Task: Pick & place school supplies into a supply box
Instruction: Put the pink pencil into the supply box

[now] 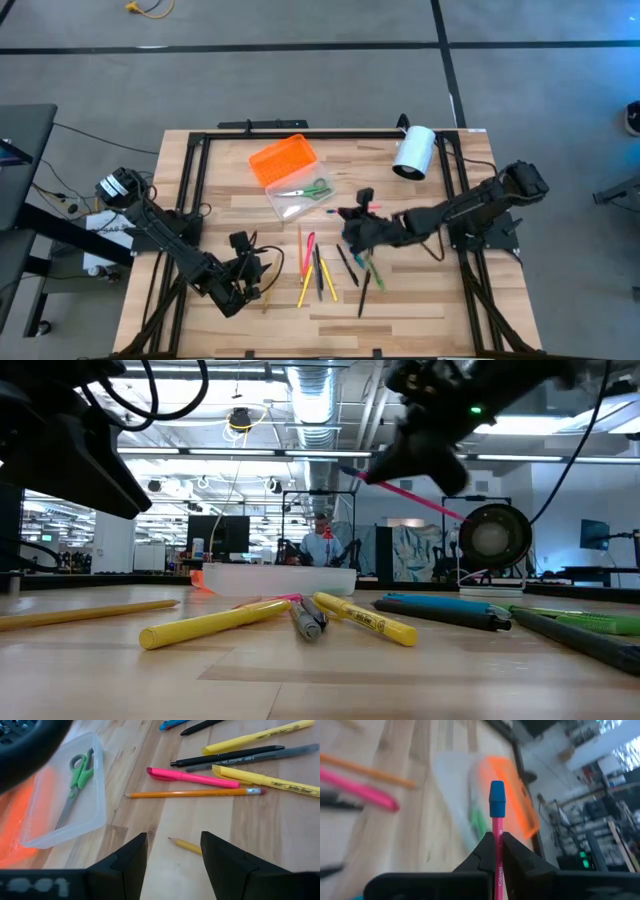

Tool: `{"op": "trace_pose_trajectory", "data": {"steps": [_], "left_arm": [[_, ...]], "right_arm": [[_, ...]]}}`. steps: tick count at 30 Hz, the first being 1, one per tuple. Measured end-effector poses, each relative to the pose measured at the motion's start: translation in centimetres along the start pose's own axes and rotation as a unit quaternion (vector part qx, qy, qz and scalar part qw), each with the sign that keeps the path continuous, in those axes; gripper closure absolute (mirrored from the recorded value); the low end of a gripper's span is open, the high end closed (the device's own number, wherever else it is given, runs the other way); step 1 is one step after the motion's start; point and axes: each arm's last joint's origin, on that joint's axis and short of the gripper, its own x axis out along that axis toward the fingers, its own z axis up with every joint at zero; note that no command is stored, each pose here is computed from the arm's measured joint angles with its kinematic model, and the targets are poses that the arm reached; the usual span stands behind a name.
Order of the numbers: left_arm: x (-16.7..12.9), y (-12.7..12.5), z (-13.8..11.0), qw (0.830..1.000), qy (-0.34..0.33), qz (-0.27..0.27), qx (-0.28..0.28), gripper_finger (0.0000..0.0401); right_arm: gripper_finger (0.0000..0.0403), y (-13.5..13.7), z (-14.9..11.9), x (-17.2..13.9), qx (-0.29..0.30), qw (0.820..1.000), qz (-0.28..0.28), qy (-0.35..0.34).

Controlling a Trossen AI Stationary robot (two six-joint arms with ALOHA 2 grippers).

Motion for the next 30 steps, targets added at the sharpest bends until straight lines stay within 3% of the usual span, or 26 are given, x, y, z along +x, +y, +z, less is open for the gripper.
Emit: {"op": "trace_pose_trajectory", "data": {"steps": [8, 18, 30], "left_arm": [[-0.6, -0.4, -0.3, 1.000, -0.003, -0.010, -0.009, 0.0225], [-1.5, -0.7, -1.3, 1.000, 0.003, -0.013, -0.022, 0.0225], [-2.6, -0.6, -2.3, 1.000, -0.005, 0.003, -0.029, 0.0225]], "right_arm": [[0.0403, -2.7, 0.7, 6.1, -0.010, 0.998, 0.032, -0.050], [0.0403, -4.1, 1.8, 14.2, -0.009, 0.998, 0.045, -0.037], [0.0403, -4.8, 1.6, 17.6, 0.008, 0.998, 0.057, -0.039]]}}
